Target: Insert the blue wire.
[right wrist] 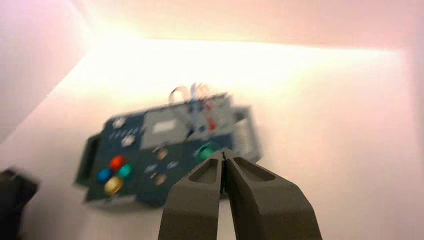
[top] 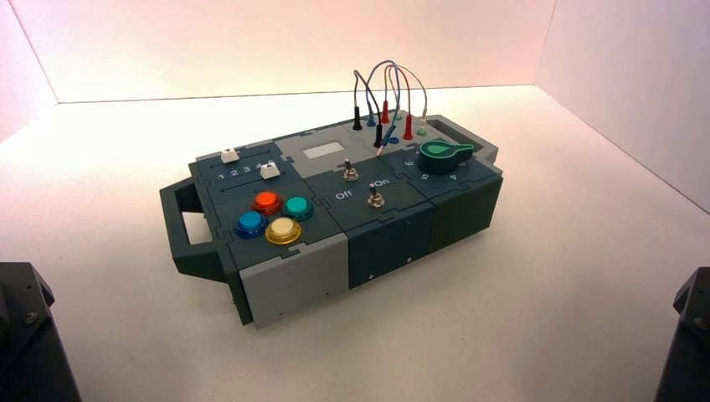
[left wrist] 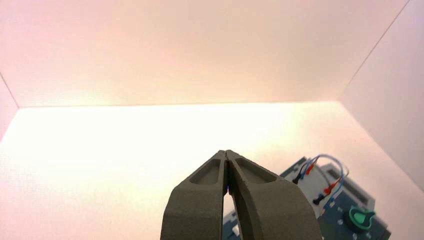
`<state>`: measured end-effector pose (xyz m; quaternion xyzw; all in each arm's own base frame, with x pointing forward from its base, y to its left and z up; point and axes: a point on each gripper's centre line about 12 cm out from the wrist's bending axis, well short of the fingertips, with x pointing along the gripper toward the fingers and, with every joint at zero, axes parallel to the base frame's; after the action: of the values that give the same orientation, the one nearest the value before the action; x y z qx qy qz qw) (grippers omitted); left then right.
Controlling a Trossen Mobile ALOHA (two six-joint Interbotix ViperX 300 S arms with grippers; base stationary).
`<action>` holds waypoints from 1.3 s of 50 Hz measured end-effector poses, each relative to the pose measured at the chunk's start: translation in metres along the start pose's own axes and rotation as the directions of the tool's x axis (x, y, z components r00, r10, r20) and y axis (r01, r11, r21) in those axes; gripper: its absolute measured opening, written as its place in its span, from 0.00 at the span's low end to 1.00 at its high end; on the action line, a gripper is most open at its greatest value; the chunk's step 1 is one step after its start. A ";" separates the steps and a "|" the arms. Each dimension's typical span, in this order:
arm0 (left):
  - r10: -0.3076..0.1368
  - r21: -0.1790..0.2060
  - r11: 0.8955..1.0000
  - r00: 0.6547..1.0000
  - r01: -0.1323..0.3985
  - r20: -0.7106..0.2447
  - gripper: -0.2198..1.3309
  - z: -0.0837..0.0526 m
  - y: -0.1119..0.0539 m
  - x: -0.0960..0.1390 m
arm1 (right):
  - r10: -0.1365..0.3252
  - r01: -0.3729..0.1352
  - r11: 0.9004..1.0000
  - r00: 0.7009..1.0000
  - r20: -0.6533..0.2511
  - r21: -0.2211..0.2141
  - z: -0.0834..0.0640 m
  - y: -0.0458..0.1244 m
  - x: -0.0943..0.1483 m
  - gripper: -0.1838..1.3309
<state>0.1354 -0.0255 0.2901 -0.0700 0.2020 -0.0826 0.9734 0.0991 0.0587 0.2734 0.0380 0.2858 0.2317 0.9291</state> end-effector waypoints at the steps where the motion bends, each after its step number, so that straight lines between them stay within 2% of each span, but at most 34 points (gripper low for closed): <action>1: 0.002 0.003 1.000 1.000 -0.002 -0.015 0.04 -0.001 0.000 0.003 | 0.015 -0.015 1.000 1.000 -0.016 0.001 0.000 0.002 0.003 0.03; 5: 0.005 0.015 1.000 0.999 -0.004 -0.043 0.04 -0.003 0.001 0.009 | 0.073 -0.073 0.997 0.993 -0.096 0.011 -0.003 0.010 0.016 0.04; 9: 0.007 0.023 1.000 0.998 -0.006 -0.058 0.04 -0.004 0.001 0.012 | 0.121 -0.118 0.993 0.980 -0.158 0.028 -0.007 0.017 0.027 0.12; 12: 0.008 0.029 1.000 0.998 -0.006 -0.061 0.04 -0.004 0.002 0.013 | 0.158 -0.149 0.987 0.968 -0.195 0.060 -0.008 0.023 0.037 0.32; 17: 0.008 0.040 0.999 0.998 -0.005 -0.068 0.04 -0.006 0.002 0.014 | 0.191 -0.162 0.977 0.952 -0.238 0.135 -0.009 0.028 0.052 0.71; 18: 0.008 0.043 0.999 0.998 -0.005 -0.068 0.04 -0.006 0.002 0.015 | 0.191 -0.162 0.977 0.952 -0.238 0.135 -0.009 0.028 0.052 0.71; 19: 0.008 0.044 0.999 0.998 -0.005 -0.070 0.04 -0.006 0.002 0.015 | 0.196 -0.163 0.975 0.949 -0.245 0.148 -0.010 0.028 0.055 0.75; 20: 0.007 0.045 0.999 0.998 -0.004 -0.069 0.04 -0.006 0.002 0.015 | 0.208 -0.155 0.968 0.935 -0.288 0.198 -0.013 0.030 0.067 0.79; 30: 0.006 0.048 0.999 0.998 -0.004 -0.060 0.04 -0.004 0.001 0.015 | 0.227 -0.115 0.940 0.914 -0.335 0.322 -0.018 0.032 0.098 0.79; 37: 0.007 0.047 0.999 0.998 -0.004 -0.064 0.04 -0.005 0.002 0.016 | 0.227 -0.093 0.926 0.912 -0.342 0.365 -0.017 0.032 0.111 0.79; 43: 0.009 0.046 0.999 0.997 -0.005 -0.079 0.04 -0.006 0.002 0.019 | 0.210 -0.059 0.925 0.903 -0.375 0.376 -0.018 0.030 0.128 0.79; 59: 0.015 0.043 0.999 0.995 -0.011 -0.098 0.04 -0.007 0.003 0.029 | 0.159 0.023 0.933 0.869 -0.468 0.360 -0.027 0.024 0.171 0.79; 61: 0.017 0.042 0.999 0.995 -0.013 -0.101 0.04 -0.008 0.004 0.032 | 0.149 0.038 0.937 0.856 -0.496 0.347 -0.027 0.023 0.186 0.79; 65: 0.018 0.042 0.999 0.995 -0.014 -0.101 0.04 -0.009 0.004 0.033 | 0.147 0.041 0.941 0.846 -0.513 0.337 -0.024 0.024 0.200 0.79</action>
<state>0.1622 -0.0285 0.2685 -0.0443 0.2501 -0.0823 0.9637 0.2218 0.1692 0.1554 0.1379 0.5652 0.2070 0.7866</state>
